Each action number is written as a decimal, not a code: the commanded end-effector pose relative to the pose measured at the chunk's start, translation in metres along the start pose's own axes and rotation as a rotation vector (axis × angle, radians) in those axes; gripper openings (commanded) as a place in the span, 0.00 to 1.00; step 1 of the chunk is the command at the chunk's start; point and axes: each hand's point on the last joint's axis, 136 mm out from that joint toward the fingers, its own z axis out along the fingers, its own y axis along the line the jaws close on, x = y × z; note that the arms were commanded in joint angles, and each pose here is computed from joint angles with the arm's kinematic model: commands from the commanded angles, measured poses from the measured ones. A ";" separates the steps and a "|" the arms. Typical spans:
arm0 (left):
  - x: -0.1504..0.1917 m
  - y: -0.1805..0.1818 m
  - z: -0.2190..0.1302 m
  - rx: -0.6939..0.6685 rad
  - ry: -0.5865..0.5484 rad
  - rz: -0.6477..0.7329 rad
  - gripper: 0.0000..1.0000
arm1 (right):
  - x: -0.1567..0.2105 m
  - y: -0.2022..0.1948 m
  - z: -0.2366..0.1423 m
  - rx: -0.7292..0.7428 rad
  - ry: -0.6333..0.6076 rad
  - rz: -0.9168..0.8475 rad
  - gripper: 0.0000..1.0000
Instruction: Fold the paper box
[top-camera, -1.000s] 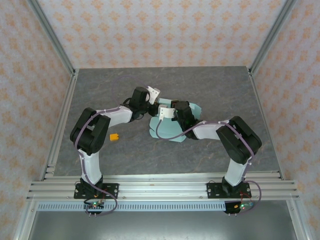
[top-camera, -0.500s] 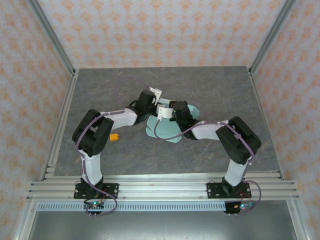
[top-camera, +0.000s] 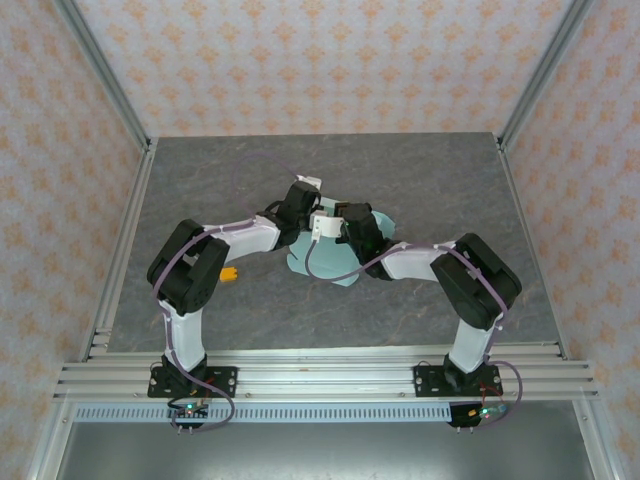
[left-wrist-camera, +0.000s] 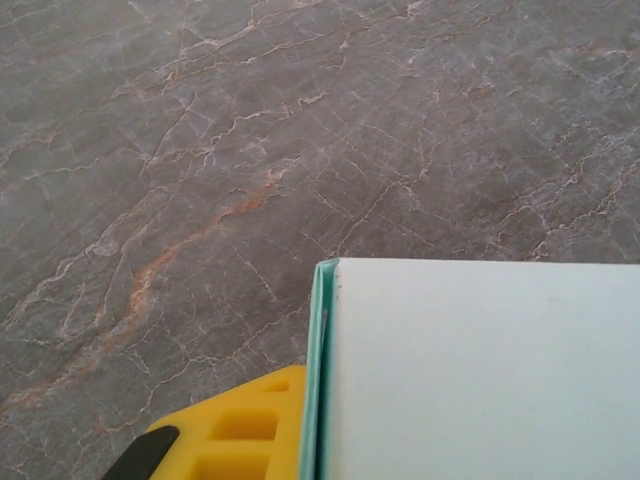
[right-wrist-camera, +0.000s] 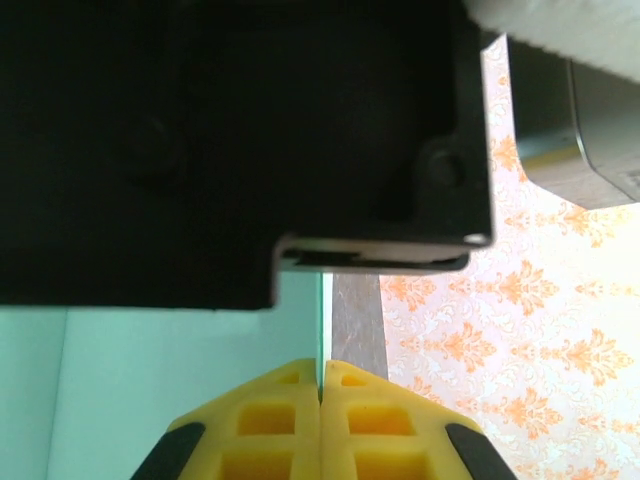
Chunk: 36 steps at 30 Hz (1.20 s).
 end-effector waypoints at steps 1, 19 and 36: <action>-0.013 0.068 0.001 -0.318 -0.059 -0.131 0.07 | -0.012 -0.002 -0.010 -0.013 -0.018 0.008 0.00; -0.016 0.031 -0.010 -0.051 -0.070 -0.024 0.33 | -0.002 -0.012 -0.004 0.023 0.034 0.011 0.00; 0.000 0.028 -0.008 0.090 -0.011 -0.010 0.32 | -0.002 -0.014 0.000 0.019 0.037 0.001 0.00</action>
